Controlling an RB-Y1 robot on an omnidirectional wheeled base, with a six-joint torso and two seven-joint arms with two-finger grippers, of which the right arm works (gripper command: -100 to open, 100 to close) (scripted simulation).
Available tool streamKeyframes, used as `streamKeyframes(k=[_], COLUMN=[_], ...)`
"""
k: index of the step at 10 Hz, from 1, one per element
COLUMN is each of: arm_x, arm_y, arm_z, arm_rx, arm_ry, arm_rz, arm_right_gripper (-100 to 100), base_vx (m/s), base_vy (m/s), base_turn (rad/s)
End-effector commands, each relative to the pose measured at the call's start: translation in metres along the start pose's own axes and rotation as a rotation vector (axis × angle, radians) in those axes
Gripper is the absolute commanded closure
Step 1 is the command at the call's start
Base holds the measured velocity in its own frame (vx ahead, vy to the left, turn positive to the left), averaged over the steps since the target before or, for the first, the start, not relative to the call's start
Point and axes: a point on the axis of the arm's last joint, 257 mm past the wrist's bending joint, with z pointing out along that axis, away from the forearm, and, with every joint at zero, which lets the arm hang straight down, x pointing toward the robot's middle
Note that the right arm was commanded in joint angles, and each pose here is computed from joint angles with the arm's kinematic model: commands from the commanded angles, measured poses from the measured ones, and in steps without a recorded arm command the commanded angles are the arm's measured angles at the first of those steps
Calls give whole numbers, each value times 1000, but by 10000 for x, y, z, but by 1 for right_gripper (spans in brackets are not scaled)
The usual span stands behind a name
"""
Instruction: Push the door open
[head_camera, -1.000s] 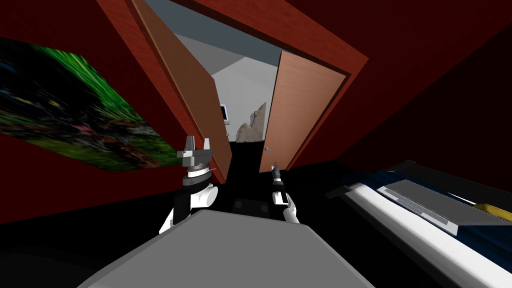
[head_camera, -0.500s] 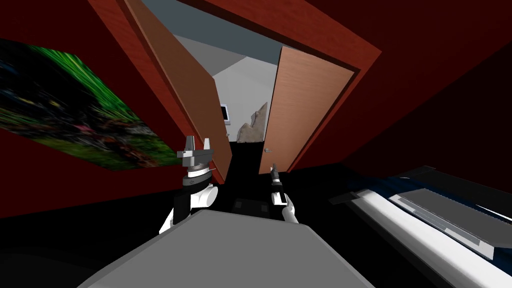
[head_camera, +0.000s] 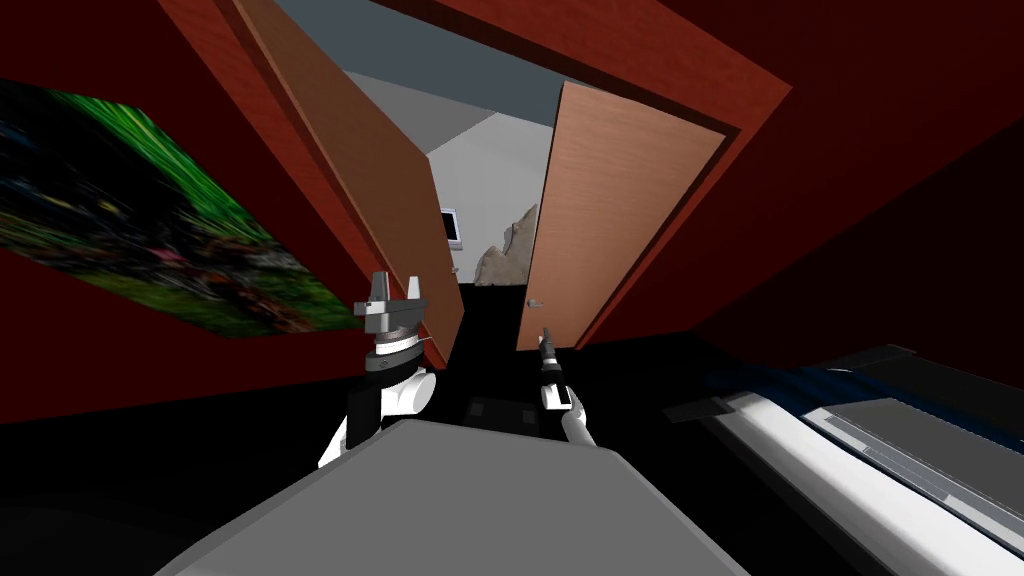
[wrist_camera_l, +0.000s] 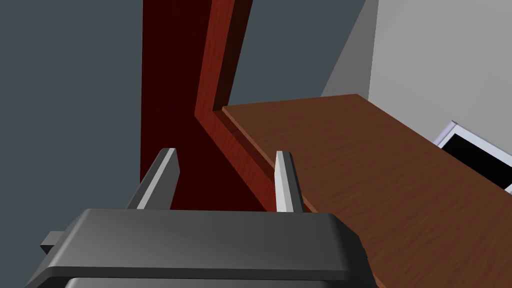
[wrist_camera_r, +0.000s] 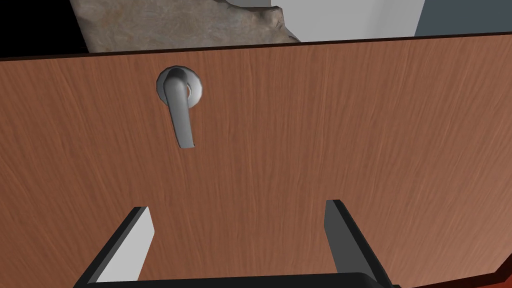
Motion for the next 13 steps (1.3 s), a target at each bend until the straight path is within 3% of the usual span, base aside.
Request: streamKeyframes(k=[1, 13], arm_x=[17, 224], arm_y=[-70, -494], arm_z=[-4, -42], arm_rx=[13, 103], arm_ry=[4, 31], arm_rz=[-2, -6], arm_right_gripper=[-100, -100], base_vx=[71, 66], base_vy=[-86, -79], base_turn=[51, 53])
